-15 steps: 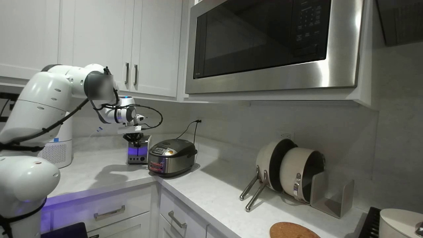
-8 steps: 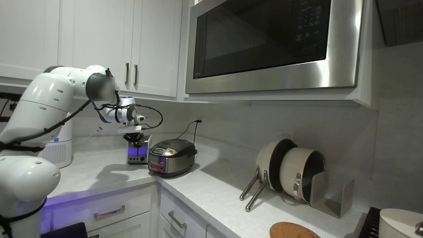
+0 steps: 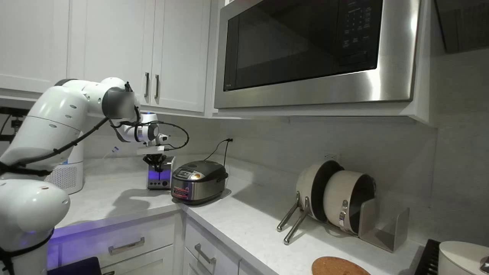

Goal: Press down the lever on the toaster

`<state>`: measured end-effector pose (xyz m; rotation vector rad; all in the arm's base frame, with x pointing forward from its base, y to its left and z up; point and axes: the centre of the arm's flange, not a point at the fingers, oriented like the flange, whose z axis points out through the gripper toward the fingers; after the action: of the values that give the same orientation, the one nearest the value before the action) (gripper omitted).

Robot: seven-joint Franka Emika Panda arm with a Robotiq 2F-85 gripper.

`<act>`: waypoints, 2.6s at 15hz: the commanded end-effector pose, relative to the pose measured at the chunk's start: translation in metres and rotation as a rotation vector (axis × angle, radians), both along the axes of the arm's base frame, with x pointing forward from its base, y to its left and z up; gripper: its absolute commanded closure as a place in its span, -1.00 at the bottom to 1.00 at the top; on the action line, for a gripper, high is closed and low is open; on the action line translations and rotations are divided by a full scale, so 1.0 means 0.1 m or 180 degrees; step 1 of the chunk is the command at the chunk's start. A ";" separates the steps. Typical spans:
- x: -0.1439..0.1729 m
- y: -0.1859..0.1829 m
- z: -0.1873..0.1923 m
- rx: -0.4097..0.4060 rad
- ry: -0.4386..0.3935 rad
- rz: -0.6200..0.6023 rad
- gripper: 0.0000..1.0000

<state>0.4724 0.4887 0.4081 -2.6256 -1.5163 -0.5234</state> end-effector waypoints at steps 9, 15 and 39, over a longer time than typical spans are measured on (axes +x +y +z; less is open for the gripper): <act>0.26 0.13 -0.11 -0.0102 0.0061 -0.0165 1.00; 0.38 0.11 -0.18 -0.0139 0.0059 -0.0206 1.00; 0.43 0.23 -0.27 -0.0386 0.0257 -0.0753 1.00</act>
<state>0.5082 0.5075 0.3904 -2.8389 -1.2972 -0.3953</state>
